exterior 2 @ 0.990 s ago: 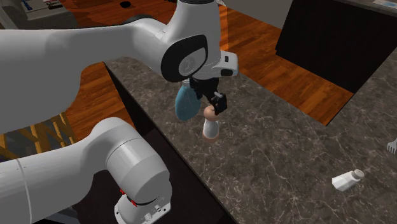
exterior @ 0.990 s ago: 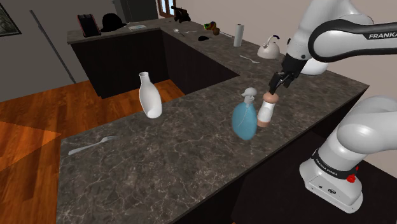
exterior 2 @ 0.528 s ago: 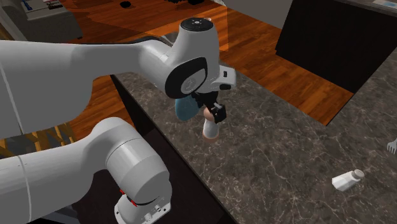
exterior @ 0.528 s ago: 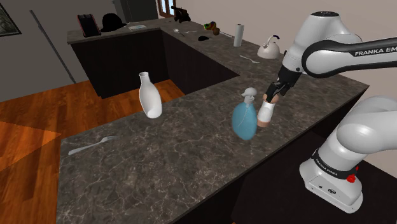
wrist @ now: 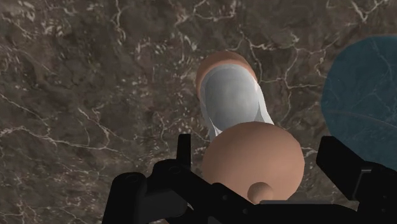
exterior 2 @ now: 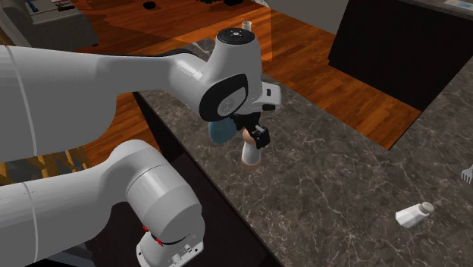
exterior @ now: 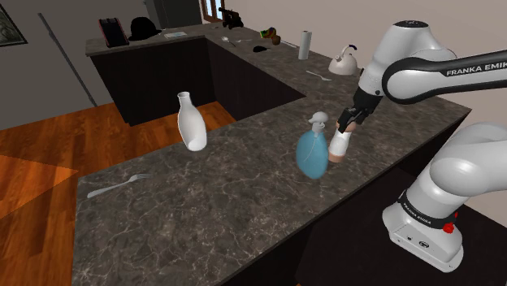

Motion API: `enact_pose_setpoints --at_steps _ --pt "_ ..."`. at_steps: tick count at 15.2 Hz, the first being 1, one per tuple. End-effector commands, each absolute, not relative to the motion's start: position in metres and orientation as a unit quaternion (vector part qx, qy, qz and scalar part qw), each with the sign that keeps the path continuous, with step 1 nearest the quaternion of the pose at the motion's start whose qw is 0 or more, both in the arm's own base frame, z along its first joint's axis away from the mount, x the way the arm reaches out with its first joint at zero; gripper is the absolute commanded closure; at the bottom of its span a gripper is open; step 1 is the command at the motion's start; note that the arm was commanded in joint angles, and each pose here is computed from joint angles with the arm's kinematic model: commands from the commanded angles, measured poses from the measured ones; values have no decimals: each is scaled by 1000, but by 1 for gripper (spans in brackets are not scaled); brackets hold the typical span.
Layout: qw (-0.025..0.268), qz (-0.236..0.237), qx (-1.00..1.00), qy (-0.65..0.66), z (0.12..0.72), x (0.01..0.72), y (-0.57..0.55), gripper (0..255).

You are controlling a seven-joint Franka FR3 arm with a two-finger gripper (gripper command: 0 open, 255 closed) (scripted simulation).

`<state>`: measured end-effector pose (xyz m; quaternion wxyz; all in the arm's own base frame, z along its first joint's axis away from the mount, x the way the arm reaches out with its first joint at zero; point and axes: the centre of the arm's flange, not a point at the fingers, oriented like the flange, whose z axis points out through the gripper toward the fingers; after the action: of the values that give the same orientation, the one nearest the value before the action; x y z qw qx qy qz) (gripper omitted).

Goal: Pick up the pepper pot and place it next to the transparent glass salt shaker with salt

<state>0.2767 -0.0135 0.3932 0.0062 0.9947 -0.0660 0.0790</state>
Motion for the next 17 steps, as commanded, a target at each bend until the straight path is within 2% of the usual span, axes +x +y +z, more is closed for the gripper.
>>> enact_pose_setpoints --at_steps 1,2,11,17 --pt "6 79 995 -66 393 277 -13 0" --pt "6 79 995 -66 393 277 -13 255" --pt "6 79 995 -66 393 277 -14 255" --pt "6 79 995 -66 425 277 -14 255"
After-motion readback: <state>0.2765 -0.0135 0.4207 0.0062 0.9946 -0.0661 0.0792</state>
